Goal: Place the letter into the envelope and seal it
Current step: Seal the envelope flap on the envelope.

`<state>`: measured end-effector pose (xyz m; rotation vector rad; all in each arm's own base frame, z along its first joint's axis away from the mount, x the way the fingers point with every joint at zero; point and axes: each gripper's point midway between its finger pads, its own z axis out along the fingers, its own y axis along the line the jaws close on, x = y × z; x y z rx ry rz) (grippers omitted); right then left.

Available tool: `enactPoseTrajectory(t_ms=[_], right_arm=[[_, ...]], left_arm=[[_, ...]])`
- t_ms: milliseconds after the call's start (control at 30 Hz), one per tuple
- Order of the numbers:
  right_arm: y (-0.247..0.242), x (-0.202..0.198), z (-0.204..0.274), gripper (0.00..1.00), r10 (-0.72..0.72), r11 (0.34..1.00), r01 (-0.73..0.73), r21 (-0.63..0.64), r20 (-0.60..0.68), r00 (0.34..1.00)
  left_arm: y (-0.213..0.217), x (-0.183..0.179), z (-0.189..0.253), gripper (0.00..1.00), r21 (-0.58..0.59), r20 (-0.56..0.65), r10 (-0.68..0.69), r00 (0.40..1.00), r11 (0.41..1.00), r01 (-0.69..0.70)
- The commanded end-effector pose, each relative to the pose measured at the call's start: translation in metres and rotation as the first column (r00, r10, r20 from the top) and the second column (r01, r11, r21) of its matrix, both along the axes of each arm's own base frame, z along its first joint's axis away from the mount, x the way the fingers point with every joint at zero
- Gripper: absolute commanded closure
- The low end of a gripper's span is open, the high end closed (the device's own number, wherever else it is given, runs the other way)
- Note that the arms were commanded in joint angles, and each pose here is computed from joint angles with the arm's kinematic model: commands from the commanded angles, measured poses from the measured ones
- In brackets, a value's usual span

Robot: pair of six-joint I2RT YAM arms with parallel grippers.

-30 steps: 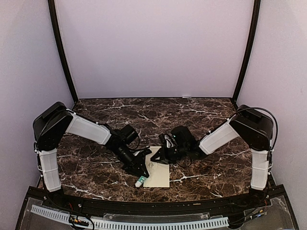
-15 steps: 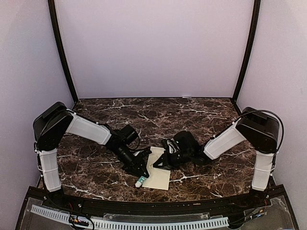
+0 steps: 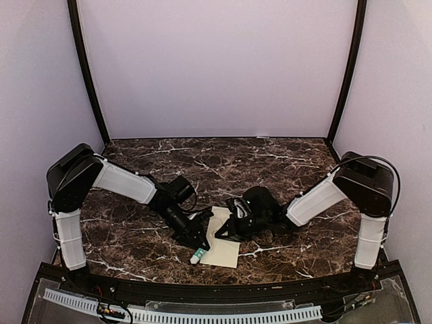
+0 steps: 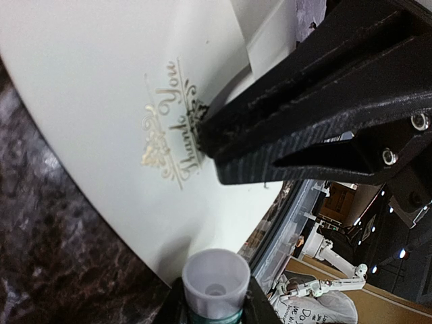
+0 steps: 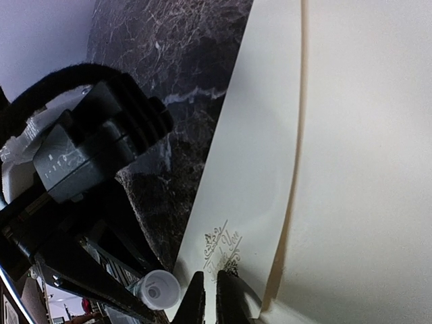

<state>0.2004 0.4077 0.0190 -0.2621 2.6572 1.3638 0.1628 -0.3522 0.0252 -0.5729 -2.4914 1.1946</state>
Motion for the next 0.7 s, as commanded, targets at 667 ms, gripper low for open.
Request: enactPoseTrajectory(t_ms=[667], right_arm=[[-0.036,0.003,-0.031,0.94,-0.049,0.988,0.043,-0.148,-0.036,0.998]], left_arm=[[0.013,-0.006,-0.022,1.00,0.096,-0.022,0.007,1.000,0.995,-0.005]])
